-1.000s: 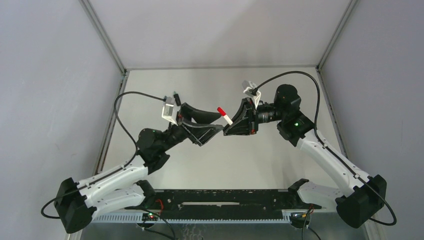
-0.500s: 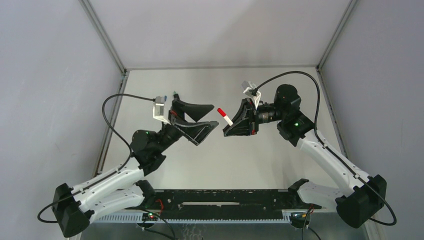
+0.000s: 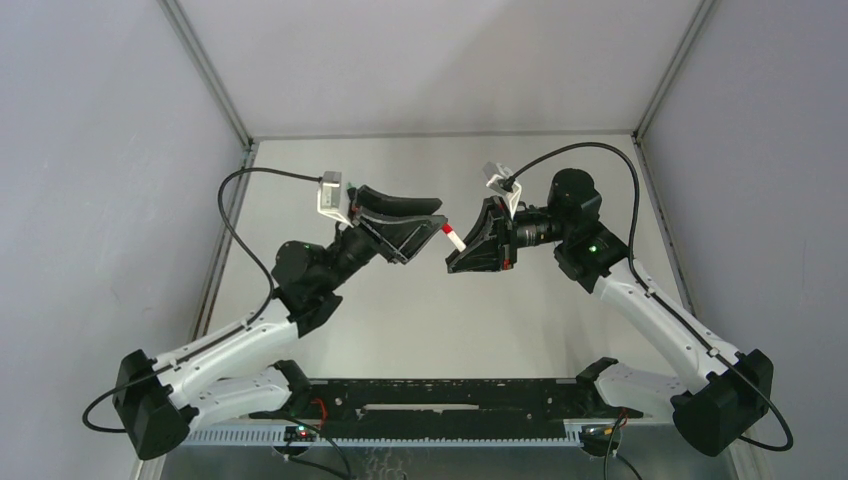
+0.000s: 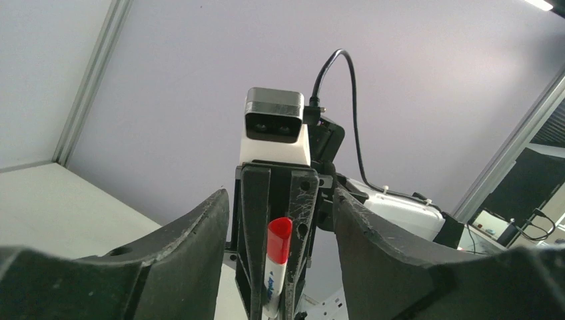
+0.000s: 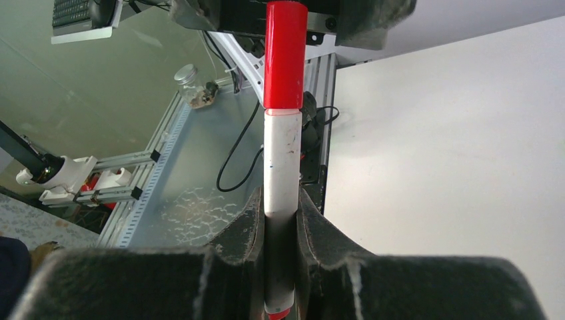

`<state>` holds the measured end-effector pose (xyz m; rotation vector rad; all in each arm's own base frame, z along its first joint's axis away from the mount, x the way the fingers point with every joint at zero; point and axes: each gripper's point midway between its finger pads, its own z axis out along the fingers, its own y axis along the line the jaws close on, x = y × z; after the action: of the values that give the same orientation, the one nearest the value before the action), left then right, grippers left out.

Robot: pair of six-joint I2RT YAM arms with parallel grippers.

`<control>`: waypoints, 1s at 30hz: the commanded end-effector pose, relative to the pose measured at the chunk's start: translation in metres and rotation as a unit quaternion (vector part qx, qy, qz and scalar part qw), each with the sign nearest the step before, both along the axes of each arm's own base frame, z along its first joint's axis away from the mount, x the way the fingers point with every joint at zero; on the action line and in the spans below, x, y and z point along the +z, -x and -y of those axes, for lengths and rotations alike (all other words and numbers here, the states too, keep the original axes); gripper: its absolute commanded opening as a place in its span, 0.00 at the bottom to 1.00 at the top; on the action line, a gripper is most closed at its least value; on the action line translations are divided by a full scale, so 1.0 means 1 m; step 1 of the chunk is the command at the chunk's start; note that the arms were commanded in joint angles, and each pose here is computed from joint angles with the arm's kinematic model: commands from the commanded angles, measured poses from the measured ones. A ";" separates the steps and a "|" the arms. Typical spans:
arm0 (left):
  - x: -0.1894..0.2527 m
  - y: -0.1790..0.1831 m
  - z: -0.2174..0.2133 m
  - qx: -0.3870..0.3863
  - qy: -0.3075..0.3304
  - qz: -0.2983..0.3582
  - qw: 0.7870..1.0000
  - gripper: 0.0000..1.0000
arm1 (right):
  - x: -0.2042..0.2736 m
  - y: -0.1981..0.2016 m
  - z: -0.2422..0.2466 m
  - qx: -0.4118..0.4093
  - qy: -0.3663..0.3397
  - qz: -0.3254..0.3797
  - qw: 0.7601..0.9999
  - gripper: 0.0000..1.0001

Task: Insert the pens into the pen caps
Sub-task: Press the pen cap onto the pen.

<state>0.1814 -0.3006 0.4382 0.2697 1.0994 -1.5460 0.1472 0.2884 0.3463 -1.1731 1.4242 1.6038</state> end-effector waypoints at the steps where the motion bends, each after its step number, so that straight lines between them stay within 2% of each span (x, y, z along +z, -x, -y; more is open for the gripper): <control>1: 0.023 0.004 -0.001 -0.012 0.018 0.015 1.000 0.60 | 0.011 0.002 0.002 -0.005 -0.009 0.012 1.000 0.00; 6: 0.022 0.006 0.003 -0.024 0.013 0.015 1.000 0.48 | 0.010 0.001 0.001 -0.007 -0.008 0.009 1.000 0.00; 16: 0.016 0.010 0.012 -0.049 0.002 0.018 0.999 0.01 | 0.010 -0.002 0.001 -0.013 -0.006 0.005 1.000 0.00; 19: 0.006 0.010 0.015 -0.054 -0.011 0.015 0.998 0.00 | 0.010 -0.002 0.000 -0.015 -0.008 0.008 1.000 0.00; 24: -0.029 0.013 0.032 -0.086 -0.068 0.002 0.994 0.00 | 0.018 -0.004 0.000 -0.013 -0.022 0.020 0.999 0.00; 30: -0.078 0.010 0.051 -0.099 -0.118 -0.050 0.987 0.00 | 0.038 -0.014 -0.003 -0.028 -0.044 0.026 0.998 0.00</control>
<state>0.1815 -0.3210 0.4220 0.3572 1.1400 -1.6010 0.1496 0.2865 0.3470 -1.1348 1.4665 1.6299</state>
